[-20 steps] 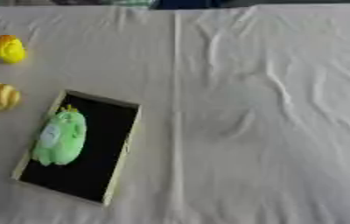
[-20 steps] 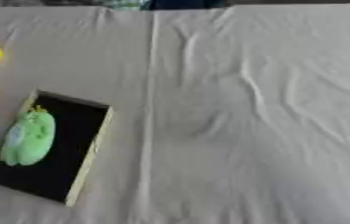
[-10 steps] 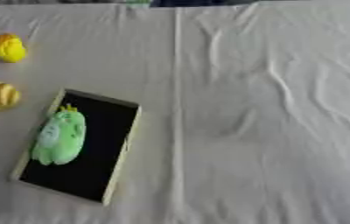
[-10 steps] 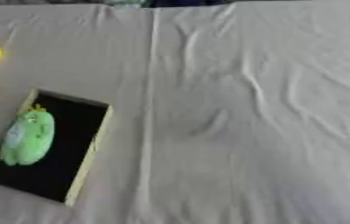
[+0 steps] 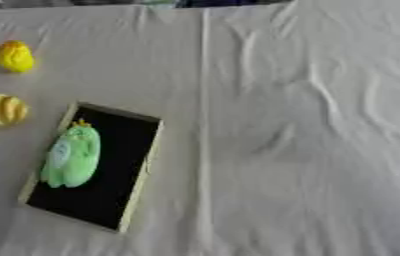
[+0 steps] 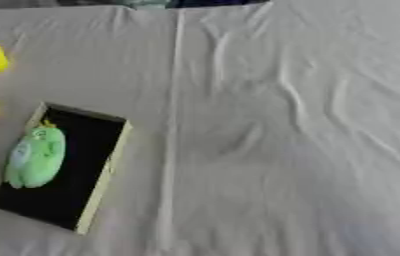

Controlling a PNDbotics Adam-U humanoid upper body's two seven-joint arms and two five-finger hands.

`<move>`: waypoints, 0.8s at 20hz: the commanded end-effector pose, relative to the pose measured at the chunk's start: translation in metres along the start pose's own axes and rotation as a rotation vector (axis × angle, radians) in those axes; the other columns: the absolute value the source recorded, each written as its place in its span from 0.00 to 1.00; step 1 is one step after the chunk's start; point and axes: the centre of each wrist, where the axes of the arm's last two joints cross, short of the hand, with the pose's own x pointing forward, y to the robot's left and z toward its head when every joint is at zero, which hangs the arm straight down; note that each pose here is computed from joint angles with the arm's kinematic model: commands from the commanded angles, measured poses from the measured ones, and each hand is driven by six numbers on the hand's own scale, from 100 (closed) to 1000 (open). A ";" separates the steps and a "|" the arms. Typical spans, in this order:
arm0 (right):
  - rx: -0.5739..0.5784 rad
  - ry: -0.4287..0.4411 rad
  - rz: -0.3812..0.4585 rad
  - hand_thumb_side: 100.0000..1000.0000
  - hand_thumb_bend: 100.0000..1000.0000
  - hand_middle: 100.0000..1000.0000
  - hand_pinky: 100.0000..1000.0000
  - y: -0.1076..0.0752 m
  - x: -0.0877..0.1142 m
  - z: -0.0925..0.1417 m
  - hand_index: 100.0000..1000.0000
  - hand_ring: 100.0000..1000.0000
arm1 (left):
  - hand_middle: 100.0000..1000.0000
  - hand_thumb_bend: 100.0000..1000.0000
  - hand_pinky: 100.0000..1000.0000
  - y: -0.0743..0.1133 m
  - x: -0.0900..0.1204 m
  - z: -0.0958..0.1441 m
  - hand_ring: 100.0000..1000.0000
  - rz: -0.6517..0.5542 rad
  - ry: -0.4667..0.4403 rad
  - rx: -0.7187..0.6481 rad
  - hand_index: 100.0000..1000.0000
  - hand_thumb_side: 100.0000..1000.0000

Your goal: Pick up objects on the table and place them in the box.

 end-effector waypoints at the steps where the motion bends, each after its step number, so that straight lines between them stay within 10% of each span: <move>1: 0.030 -0.029 0.036 0.48 0.00 0.65 0.97 -0.007 0.007 -0.008 0.83 0.83 | 0.73 0.06 0.84 0.007 -0.013 -0.001 0.78 -0.138 0.019 -0.136 0.91 0.03; 16: 0.048 -0.038 0.012 0.48 0.00 0.65 0.97 -0.002 0.007 -0.011 0.83 0.83 | 0.81 0.44 0.91 0.041 -0.077 -0.012 0.86 -0.666 0.229 -0.578 0.92 0.00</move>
